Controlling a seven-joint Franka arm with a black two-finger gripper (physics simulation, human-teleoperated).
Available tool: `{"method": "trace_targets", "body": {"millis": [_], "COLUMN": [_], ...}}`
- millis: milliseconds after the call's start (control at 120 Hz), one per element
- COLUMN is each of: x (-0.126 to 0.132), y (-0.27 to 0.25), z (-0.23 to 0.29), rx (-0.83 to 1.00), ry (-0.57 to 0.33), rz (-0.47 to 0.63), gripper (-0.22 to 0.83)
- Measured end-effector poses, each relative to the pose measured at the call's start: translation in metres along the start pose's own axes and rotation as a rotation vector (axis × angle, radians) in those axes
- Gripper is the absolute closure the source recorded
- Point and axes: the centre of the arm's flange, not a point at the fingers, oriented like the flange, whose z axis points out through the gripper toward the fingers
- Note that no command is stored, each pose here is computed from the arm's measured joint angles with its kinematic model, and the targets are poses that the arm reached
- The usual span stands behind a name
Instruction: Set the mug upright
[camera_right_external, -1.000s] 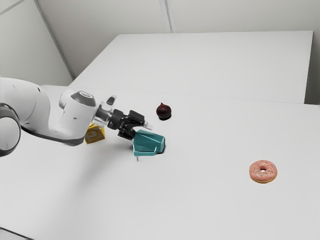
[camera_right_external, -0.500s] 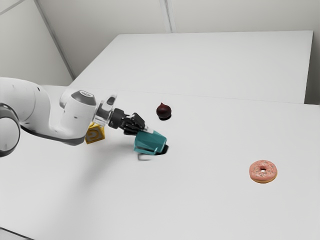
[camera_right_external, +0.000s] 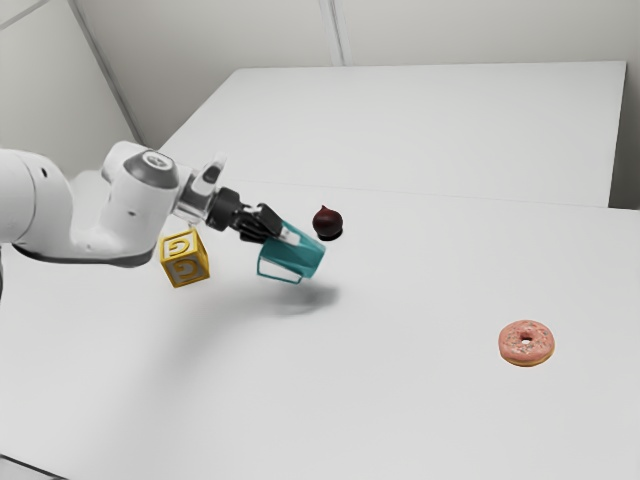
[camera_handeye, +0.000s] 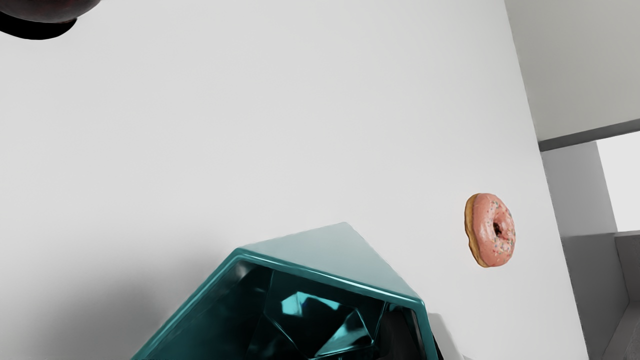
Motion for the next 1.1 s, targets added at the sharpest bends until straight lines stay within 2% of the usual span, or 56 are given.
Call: {"method": "trace_targets", "body": {"millis": [217,608,858,1100], "x": [-0.001,-0.011,-0.032,-0.051], "y": [0.038,0.055,0.06,0.057], "z": [-0.017,-0.027,-0.024,-0.004], "rx": [0.147,0.457,0.632,0.737], "ry": [-0.129,-0.335,-0.399,-0.398], "rz": [0.113,0.174,0.158,0.127], "gripper": [0.78,0.78,0.78,0.78]}}
